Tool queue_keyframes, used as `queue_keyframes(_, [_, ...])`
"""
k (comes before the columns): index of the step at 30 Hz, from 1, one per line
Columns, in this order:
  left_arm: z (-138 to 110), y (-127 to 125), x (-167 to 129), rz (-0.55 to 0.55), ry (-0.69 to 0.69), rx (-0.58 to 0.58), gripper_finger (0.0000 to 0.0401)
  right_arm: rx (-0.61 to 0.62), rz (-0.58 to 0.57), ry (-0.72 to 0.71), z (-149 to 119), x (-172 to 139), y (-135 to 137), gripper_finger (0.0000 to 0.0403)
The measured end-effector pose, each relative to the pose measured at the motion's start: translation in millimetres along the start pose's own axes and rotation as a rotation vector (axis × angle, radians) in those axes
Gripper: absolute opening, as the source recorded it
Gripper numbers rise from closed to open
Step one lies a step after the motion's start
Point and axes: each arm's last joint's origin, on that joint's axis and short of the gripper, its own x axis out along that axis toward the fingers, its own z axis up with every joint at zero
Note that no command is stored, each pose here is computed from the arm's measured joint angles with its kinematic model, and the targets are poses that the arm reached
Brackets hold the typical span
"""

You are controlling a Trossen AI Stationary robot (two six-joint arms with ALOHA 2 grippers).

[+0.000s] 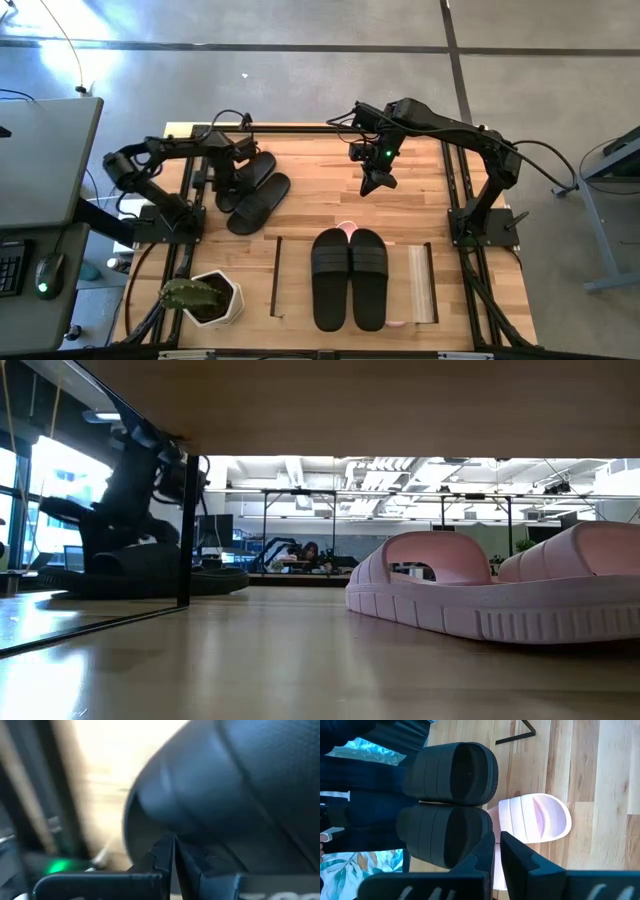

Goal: Pick and place slides into the shelf
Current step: Move the black slippers to the center of the table

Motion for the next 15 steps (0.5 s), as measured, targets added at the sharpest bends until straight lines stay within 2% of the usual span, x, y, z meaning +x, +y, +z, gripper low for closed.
queue_keyframes(6, [4.4, -15.2, 4.6, 0.009, -0.012, 0.053, 0.0002, 0.0, 0.0, 0.0, 0.0, 0.0, 0.0, 0.0021])
queue_keyframes(10, [16.7, -28.7, -8.7, -0.058, -0.148, 0.084, 0.0006, -0.002, 0.0, -0.001, 0.1, 0.0, 0.0, 0.0021])
queue_keyframes(15, [25.4, -45.6, -24.5, -0.154, -0.278, 0.183, 0.0002, -0.01, -0.002, -0.005, 0.7, 0.0, -0.2, 0.0021])
